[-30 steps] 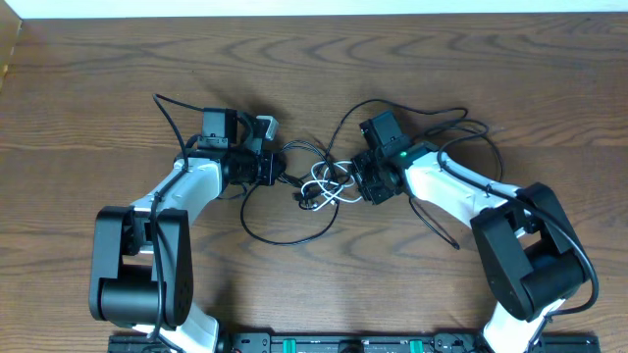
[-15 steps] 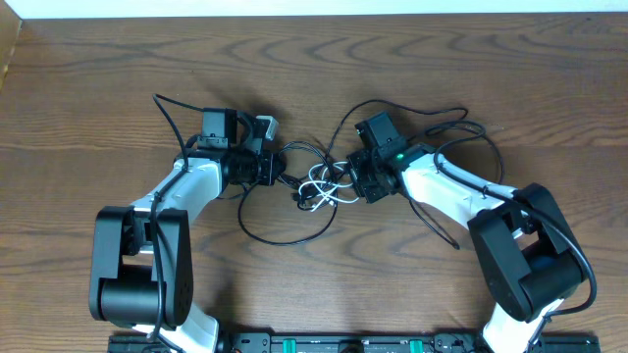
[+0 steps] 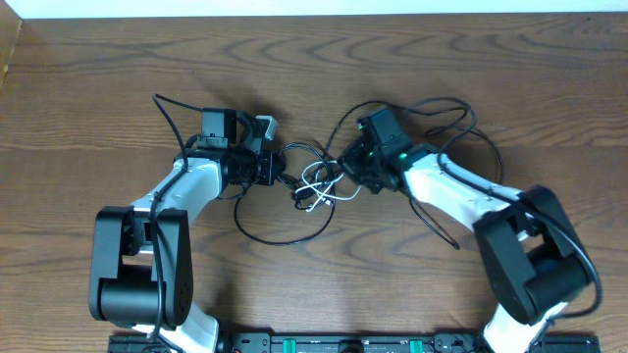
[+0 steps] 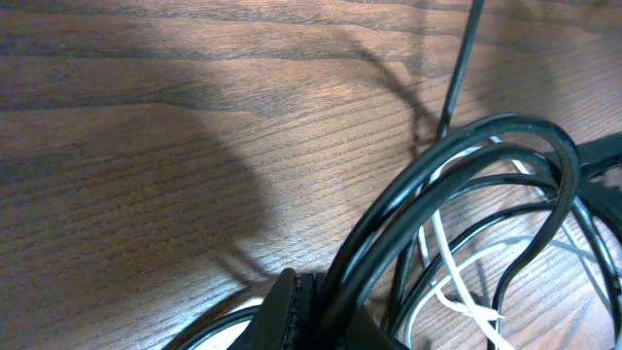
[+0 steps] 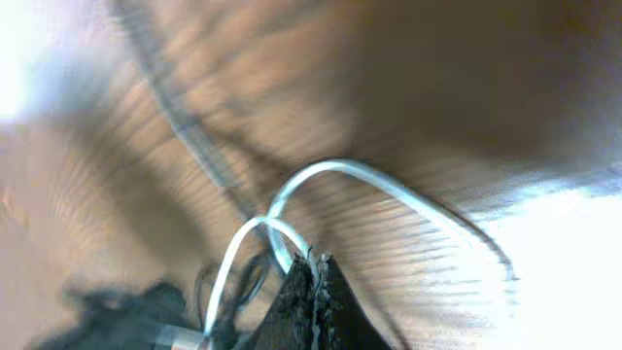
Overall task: Untangle cables
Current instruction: 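Pull the right gripper far right, drawing the white cable out of the coil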
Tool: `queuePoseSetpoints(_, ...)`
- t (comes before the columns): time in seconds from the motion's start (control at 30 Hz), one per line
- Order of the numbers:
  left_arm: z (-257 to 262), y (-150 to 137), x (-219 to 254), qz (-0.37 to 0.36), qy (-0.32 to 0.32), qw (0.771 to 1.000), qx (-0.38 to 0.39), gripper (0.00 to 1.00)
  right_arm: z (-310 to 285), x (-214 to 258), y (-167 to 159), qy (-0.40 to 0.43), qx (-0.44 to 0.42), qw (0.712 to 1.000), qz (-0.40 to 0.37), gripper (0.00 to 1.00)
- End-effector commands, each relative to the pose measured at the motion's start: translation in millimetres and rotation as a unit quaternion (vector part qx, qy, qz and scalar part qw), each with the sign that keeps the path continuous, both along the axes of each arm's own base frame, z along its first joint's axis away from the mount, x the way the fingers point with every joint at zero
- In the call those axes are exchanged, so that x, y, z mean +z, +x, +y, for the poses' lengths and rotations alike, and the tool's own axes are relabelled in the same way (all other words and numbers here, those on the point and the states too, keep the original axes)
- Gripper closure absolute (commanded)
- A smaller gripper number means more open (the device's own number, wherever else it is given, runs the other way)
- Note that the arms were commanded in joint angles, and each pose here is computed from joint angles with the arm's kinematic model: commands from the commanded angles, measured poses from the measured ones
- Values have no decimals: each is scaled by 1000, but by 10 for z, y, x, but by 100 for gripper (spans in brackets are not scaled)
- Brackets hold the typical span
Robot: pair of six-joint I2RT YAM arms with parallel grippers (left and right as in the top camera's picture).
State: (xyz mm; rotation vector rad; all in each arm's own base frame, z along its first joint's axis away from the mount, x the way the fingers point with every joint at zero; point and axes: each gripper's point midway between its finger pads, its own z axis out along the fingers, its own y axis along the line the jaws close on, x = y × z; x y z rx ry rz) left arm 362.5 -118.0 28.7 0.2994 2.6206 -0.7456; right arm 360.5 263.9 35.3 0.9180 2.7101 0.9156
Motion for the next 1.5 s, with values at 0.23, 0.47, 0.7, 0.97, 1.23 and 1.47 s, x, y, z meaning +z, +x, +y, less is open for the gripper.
queuePoseSetpoints(0.23, 47, 3, -42, 2, 11, 1000, 8, 92, 75, 1540, -111, 41, 221, 935, -273, 99)
queuePoseSetpoints(0.47, 57, 6, -47, 3, 14, 1000, 11, 92, -41, 2386, -441, 35, 271, 873, -404, 99)
queuePoseSetpoints(0.7, 57, 4, -48, 3, 14, 1000, 11, 92, -266, 3029, -866, 28, 276, 826, -490, 99)
queuePoseSetpoints(0.97, 104, 3, -77, 10, 25, 999, 24, 92, -713, 3411, -1232, -29, 226, 807, -545, 99)
queuePoseSetpoints(1.23, 203, 13, -128, 18, 50, 997, 49, 92, -1321, 3434, -1472, -116, 133, 822, -541, 99)
queuePoseSetpoints(1.47, 220, 11, -137, 19, 55, 997, 51, 92, -1663, 3580, -1696, -145, 77, 808, -566, 99)
